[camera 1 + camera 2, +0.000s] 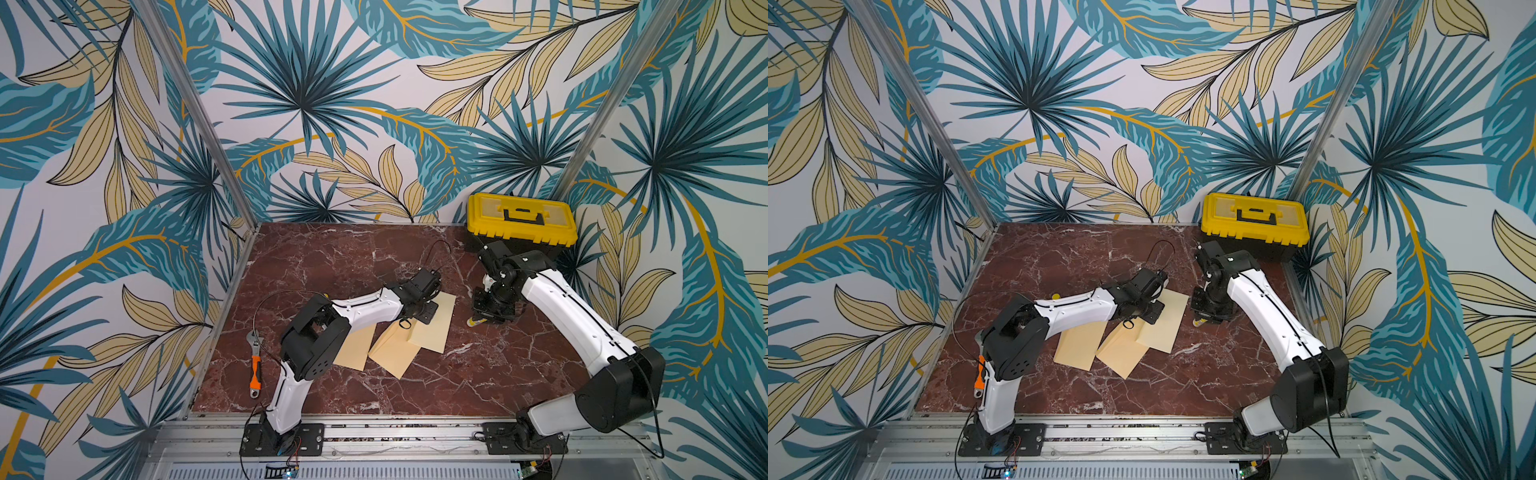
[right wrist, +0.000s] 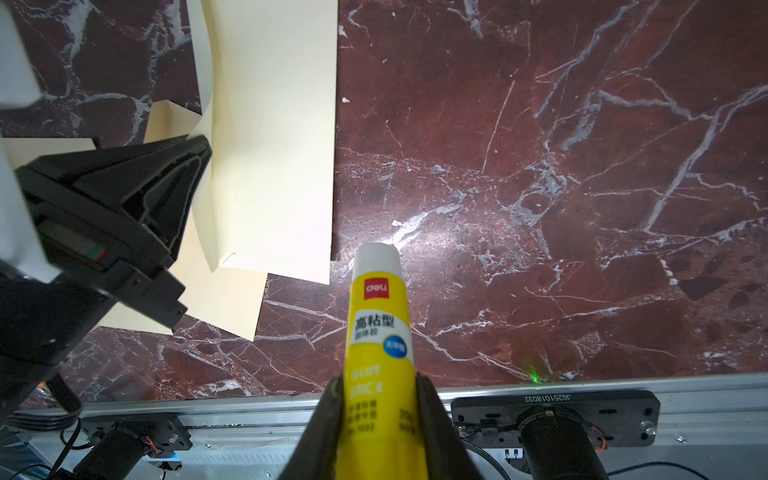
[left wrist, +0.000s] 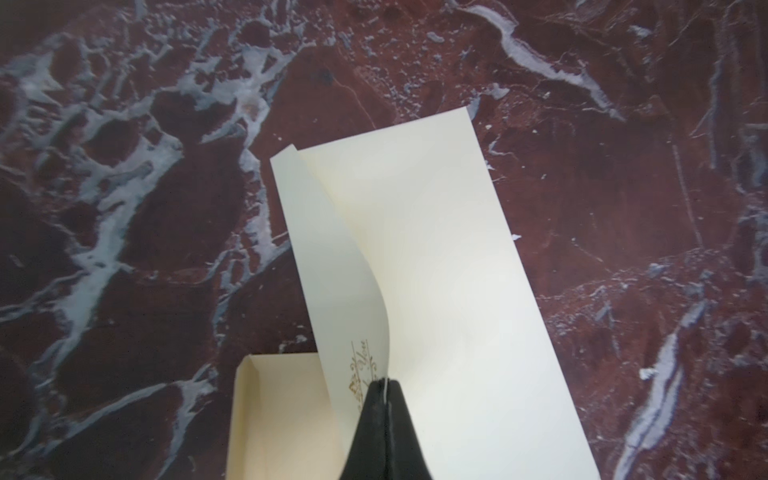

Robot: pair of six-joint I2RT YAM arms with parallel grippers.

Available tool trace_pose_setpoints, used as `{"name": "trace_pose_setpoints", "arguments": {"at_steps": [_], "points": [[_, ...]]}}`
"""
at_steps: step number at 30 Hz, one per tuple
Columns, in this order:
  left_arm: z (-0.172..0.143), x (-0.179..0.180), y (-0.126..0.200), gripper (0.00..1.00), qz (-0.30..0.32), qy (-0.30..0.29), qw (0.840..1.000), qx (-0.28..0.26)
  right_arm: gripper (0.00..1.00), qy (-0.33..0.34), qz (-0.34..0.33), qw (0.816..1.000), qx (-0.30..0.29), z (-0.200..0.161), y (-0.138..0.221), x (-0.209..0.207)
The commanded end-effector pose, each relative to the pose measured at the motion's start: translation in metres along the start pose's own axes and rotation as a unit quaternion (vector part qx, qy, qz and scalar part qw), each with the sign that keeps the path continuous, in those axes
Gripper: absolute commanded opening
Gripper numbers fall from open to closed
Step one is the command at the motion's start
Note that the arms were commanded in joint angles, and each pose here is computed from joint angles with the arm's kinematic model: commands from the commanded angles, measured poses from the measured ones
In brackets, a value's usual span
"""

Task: Seal the envelope with a glue stick
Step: Apply the envelope at the center of the board.

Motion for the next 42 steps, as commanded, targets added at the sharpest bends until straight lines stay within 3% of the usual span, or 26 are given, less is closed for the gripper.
{"name": "trace_pose_setpoints", "arguments": {"at_steps": [1, 6, 18, 30, 42], "points": [[0.012, -0.011, 0.011, 0.02, -0.068, 0.032, 0.997, -0.020, 0.00, 0.000, 0.001, 1.000, 0.007, -0.002, -0.001, 0.002], [0.004, -0.012, 0.003, 0.02, -0.125, 0.068, 0.989, -0.028, 0.00, -0.004, 0.016, 1.000, 0.014, -0.002, -0.008, 0.005], [-0.012, 0.013, 0.006, 0.03, -0.177, 0.141, 0.971, -0.076, 0.00, 0.001, 0.015, 0.999, 0.031, 0.011, -0.047, 0.025], [-0.022, 0.041, 0.005, 0.03, -0.225, 0.204, 0.949, -0.089, 0.00, 0.022, 0.010, 0.998, 0.050, 0.037, -0.070, 0.056], [-0.028, 0.050, 0.002, 0.03, -0.244, 0.220, 0.940, -0.090, 0.00, 0.037, -0.009, 0.998, 0.057, 0.061, -0.079, 0.073]]}}
Point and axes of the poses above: each gripper's point midway between its finger pads, its own y axis back along the fingers, its own x axis along the line the jaws close on, z = x × y, the point moved 9 cm from there along y, back along the fingers, and after that the axes turned 7 degrees about y, right-handed, at the moved point
